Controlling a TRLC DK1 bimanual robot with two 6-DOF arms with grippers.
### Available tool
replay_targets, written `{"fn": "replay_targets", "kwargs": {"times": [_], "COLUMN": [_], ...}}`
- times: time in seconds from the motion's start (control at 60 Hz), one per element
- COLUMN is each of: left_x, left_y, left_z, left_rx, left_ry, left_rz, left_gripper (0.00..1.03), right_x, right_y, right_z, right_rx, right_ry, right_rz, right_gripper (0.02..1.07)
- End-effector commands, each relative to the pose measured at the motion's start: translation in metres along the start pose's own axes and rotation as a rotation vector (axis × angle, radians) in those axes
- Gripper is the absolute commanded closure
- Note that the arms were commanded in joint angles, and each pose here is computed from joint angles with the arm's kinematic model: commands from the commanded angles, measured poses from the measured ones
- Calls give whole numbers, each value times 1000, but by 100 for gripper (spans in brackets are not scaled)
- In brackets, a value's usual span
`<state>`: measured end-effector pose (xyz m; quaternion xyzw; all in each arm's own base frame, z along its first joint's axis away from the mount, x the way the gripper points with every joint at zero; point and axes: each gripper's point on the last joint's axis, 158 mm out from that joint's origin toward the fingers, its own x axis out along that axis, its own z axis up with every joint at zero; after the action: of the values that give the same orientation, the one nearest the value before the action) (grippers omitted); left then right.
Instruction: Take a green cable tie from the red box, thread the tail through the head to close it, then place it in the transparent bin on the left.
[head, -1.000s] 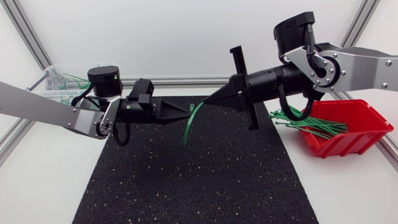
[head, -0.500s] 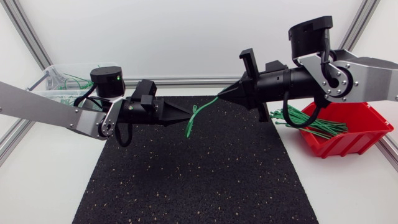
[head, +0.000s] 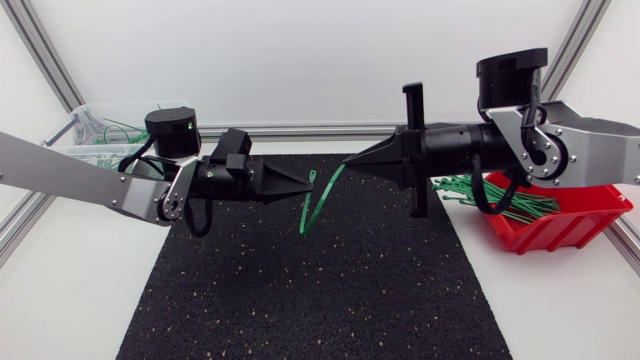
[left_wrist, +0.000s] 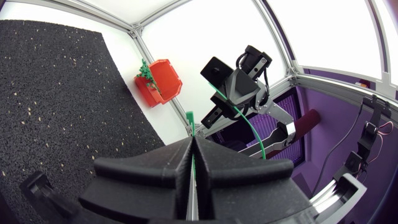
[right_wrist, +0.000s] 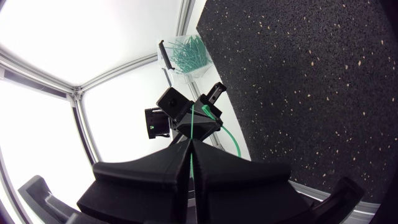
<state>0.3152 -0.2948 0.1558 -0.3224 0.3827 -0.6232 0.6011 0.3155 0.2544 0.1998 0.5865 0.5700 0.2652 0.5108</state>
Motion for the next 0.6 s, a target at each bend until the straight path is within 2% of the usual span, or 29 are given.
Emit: {"fn": "replay_targets", "kwargs": {"times": [0.0,0.167,0.45,0.583], "left_x": [0,0,0,-1], "left_y": [-7,-7,-3,-2], "left_z": [-4,-3,-5,-5], "left_rx": [15,13,17,17], "left_ry": [6,5,5,5], "left_rz": [-11,-11,-8,-8], "left_gripper": [100,100,100,100], "right_x": [3,3,1,0], "right_y": [-9,-22,-8,-9], "right_z": [-7,2,-9,1], "right_rx": [68,158,144,156], "right_ry": [23,18,30,16], "right_rz": [-21,-64,-61,-58], "right_gripper": [101,101,101,101]}}
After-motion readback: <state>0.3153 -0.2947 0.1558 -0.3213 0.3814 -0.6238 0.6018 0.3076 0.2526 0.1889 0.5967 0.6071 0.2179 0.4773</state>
